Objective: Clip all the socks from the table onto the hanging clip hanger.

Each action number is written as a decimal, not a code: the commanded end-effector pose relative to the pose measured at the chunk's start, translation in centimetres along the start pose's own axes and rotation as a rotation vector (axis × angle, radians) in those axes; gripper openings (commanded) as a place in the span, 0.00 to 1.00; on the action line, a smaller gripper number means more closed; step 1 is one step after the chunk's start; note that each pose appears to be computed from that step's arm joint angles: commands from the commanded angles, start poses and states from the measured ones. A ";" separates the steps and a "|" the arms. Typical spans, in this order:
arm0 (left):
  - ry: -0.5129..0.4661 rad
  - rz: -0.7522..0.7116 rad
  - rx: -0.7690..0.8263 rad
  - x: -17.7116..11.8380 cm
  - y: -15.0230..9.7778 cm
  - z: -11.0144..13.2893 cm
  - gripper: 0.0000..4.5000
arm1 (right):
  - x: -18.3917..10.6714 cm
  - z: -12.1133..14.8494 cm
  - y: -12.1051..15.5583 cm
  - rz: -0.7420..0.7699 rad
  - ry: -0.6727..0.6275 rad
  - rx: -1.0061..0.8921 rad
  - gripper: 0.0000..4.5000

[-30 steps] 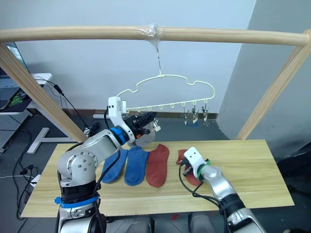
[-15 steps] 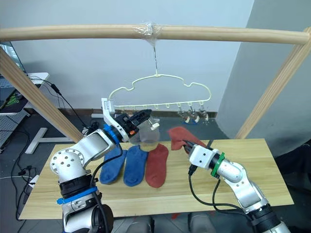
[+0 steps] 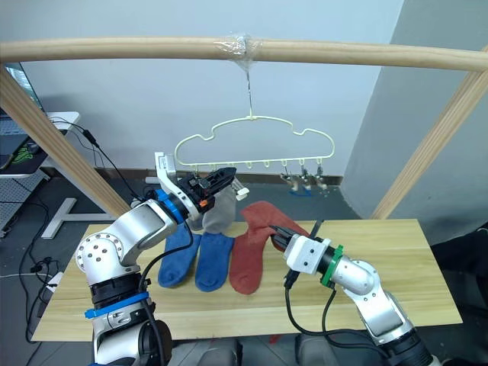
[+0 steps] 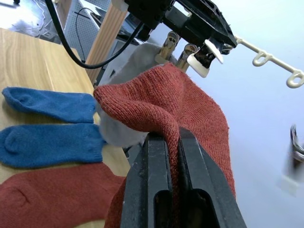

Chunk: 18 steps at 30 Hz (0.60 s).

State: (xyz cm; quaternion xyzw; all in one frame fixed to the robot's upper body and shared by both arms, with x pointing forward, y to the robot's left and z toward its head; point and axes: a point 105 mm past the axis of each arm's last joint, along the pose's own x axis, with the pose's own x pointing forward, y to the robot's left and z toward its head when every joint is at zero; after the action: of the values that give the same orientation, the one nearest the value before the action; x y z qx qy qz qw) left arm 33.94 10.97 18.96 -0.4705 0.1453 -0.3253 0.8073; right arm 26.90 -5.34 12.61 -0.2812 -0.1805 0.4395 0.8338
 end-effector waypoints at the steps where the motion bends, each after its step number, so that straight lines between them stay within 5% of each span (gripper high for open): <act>1: 0.019 -0.036 0.035 -0.1 -1.0 -0.5 0.00 | 0.1 2.1 -0.3 0.008 -0.071 -0.024 0.01; 18: 0.032 -0.052 0.067 -0.4 -1.4 -1.1 0.00 | 1.2 2.6 -0.7 0.019 -0.097 -0.023 0.01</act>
State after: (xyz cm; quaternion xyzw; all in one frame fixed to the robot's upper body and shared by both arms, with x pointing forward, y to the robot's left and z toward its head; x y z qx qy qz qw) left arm 33.13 10.36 18.85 -0.4501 0.1459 -0.3387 0.8133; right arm 26.82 -4.04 14.35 -0.2767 -0.2041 0.4561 0.8208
